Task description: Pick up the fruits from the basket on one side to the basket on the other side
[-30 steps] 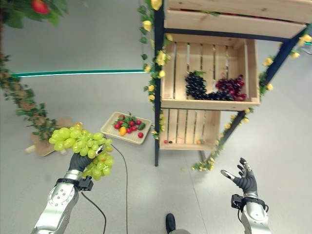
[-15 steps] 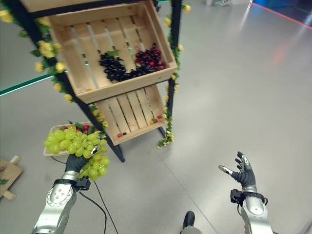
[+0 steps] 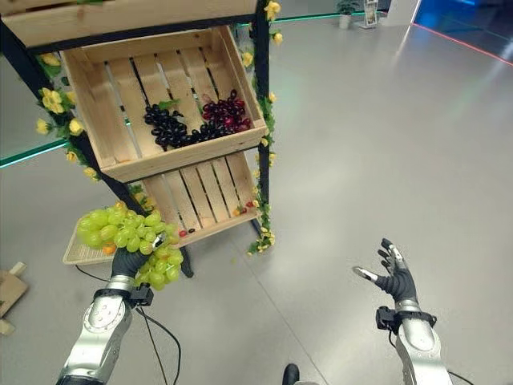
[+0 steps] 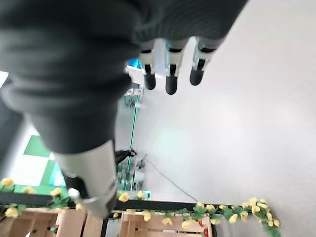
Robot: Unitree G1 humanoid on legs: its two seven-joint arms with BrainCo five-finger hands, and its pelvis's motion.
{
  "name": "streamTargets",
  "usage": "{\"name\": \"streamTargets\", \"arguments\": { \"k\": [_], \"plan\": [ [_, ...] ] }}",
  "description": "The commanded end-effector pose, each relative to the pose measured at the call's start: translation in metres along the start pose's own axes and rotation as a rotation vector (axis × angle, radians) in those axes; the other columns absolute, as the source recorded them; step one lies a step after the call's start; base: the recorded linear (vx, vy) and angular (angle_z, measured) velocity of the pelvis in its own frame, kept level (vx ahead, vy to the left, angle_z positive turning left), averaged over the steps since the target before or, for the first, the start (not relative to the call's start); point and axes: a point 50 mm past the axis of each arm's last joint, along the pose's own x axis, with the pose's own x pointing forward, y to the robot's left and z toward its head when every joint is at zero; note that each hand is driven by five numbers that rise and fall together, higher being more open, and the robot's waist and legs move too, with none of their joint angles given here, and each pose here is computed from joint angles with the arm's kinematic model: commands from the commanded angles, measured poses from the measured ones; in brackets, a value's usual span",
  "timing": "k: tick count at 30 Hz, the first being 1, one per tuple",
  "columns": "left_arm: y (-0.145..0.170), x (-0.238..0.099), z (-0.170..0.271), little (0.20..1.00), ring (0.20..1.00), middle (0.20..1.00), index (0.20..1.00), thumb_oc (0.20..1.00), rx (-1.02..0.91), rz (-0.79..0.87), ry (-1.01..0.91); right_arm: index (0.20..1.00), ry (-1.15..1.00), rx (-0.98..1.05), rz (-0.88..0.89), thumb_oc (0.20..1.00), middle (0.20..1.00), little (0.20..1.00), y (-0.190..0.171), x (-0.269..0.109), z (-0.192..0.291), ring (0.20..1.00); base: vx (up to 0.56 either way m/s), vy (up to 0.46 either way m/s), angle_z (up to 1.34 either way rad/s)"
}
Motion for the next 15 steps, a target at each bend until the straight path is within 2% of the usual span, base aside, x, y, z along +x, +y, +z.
{"name": "streamTargets", "arguments": {
  "k": [1,7,15],
  "plan": [
    [0.027,0.011,0.053,0.2,0.2,0.2,0.2,0.2,0.032,0.109,-0.272,1.0,-0.15,-0.008,0.011,1.0,1.0,1.0,-0.002,0.004,0.026,1.0,0.21,0.005,-0.01],
    [0.038,0.014,0.067,0.2,0.2,0.2,0.2,0.2,0.075,0.167,-0.338,1.0,-0.149,-0.045,0.056,1.0,1.0,1.0,0.005,0.008,0.027,1.0,0.16,0.057,-0.28],
    [0.041,0.016,0.067,0.2,0.2,0.2,0.2,0.2,0.091,0.183,-0.334,1.0,-0.105,-0.043,0.102,1.0,1.0,1.0,0.016,0.005,0.017,1.0,0.18,0.182,-0.36]
  ]
}}
